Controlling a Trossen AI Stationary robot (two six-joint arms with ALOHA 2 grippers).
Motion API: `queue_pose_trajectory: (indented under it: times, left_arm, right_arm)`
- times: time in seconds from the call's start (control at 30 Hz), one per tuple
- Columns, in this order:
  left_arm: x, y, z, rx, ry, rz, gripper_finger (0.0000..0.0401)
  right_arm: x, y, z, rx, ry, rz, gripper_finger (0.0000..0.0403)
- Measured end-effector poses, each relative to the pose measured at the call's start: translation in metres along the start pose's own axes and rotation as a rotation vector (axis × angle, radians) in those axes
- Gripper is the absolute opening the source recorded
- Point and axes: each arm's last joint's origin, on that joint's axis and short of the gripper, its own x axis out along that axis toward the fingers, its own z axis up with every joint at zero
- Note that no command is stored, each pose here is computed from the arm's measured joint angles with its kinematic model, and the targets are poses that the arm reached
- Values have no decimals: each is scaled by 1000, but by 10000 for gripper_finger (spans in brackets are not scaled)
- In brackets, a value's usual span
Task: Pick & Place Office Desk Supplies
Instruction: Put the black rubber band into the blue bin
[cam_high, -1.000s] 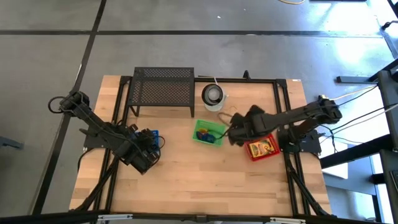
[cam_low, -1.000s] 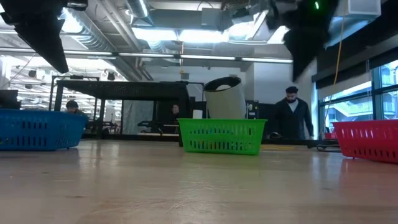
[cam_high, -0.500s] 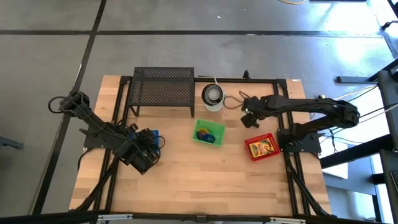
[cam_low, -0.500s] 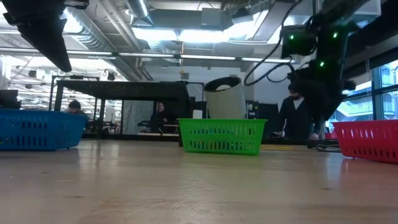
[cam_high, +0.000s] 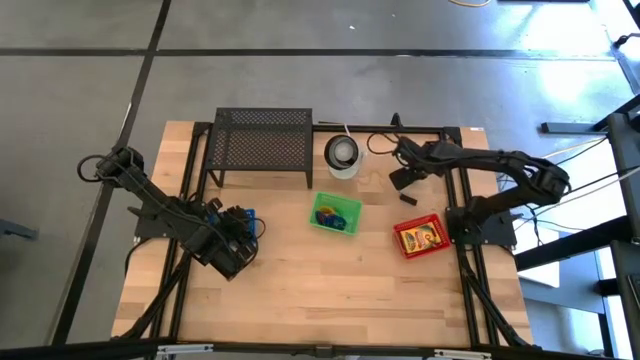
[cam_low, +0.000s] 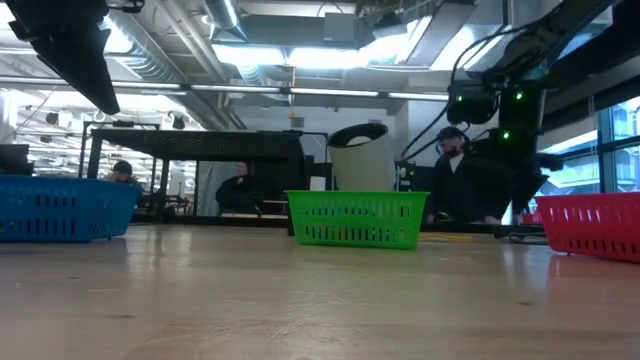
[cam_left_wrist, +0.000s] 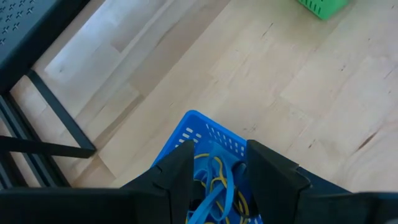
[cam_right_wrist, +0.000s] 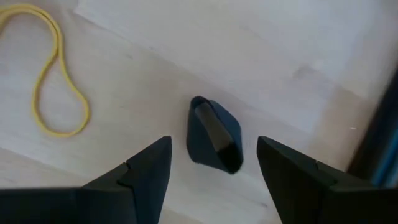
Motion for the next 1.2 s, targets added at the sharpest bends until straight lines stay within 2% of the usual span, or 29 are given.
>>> queue_pose_trajectory:
  times: [0.37,0.57,0.83,0.9,1.07,1.2]
  left_arm:
    - [0,0,0,-2,0,-3,141]
    - [0,0,0,-4,-1,-4,141]
    - [0,-3,1,-19,-5,-24,141]
    - [0,-3,1,-20,-5,-24,141]
    - [0,-3,1,-25,-4,-28,141]
    - [0,-5,2,-39,-29,-42,141]
  right_arm:
    - [35,2,7,-51,122,-35,229]
    - [37,3,7,-61,126,-24,163]
    - [37,3,7,-44,127,-12,18]
    - [37,3,6,-40,127,-16,10]
    - [31,2,2,-51,108,-48,22]
    - [15,4,1,-30,35,-42,7]
